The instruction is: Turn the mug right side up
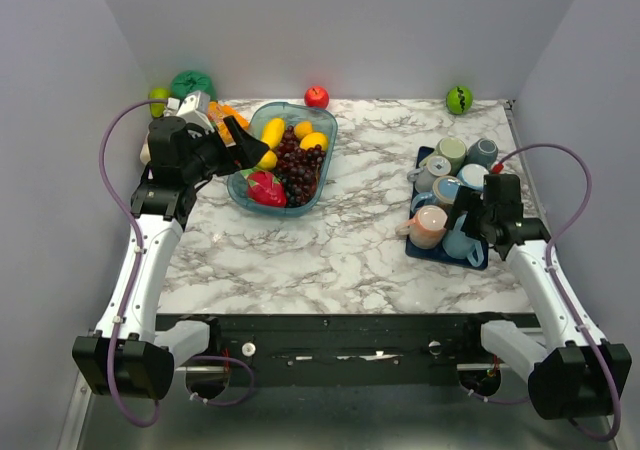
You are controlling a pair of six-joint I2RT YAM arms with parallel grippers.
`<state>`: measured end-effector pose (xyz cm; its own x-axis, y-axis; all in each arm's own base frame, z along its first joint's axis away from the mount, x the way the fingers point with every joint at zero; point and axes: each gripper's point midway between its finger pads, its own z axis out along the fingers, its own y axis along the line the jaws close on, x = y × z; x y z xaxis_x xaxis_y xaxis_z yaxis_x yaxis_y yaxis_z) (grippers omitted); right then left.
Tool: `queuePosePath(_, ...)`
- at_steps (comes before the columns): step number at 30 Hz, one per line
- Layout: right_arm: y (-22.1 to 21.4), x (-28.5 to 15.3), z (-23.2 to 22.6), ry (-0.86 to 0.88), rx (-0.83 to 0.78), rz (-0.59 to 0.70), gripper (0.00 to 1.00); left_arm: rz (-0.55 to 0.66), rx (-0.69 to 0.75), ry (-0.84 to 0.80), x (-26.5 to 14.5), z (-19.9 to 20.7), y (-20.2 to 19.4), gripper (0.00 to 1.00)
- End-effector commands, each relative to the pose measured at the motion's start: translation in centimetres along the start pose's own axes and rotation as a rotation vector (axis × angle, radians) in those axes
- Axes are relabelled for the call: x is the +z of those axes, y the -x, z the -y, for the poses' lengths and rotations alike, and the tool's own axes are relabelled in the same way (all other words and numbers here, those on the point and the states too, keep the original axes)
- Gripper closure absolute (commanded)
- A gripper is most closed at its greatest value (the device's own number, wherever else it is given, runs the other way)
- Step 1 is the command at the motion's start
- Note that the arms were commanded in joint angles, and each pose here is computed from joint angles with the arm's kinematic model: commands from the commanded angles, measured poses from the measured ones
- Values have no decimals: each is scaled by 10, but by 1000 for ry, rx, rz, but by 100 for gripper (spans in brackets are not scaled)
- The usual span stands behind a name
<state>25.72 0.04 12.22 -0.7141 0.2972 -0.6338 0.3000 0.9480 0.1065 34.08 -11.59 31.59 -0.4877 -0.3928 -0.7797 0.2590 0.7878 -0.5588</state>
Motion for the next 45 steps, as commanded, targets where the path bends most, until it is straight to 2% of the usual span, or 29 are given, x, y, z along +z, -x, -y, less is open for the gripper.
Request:
queuePosePath(1,11,1,2,-7,41,76,0,12,22,-50,-3,9,4,1)
queuePosePath(5,-2,5,1,-8,95,37,0,-6,40,-102,-3,16,-4,1)
queuePosePath(9,-3,1,-1,-14,206,35,0,-56,124,-216,-3,38,-22,1)
queuePosePath(13,10,-13,-1,-18,280,75,0,-203,212,-341,9,69,-73,1)
queuePosePath(14,13,-19,-1,-24,292,80,0,-251,237,-405,10,90,-93,1)
queuePosePath(19,19,-35,-3,-2,316,99,0,-360,342,-570,30,136,-154,1)
queuePosePath(21,20,-41,-5,10,327,97,0,-428,393,-591,45,146,-184,1)
queuePosePath(25,23,-53,-12,54,324,95,0,-487,507,-603,76,161,-213,3)
queuePosePath(26,22,-54,-12,55,322,91,0,-534,523,-598,88,158,-232,5)
queuePosePath(28,23,-58,-15,73,319,89,0,-543,591,-616,99,169,-240,6)
queuePosePath(29,24,-59,-17,85,316,88,0,-584,605,-602,111,163,-256,8)
queuePosePath(31,25,-61,-20,99,315,79,0,-590,657,-606,125,170,-262,10)
queuePosePath(32,26,-63,-20,102,313,81,0,-632,674,-603,133,166,-279,15)
queuePosePath(36,30,-64,-21,102,306,88,0,-667,756,-591,155,168,-299,22)
queuePosePath(45,34,-64,-20,97,283,96,0,-717,863,-563,181,164,-335,24)
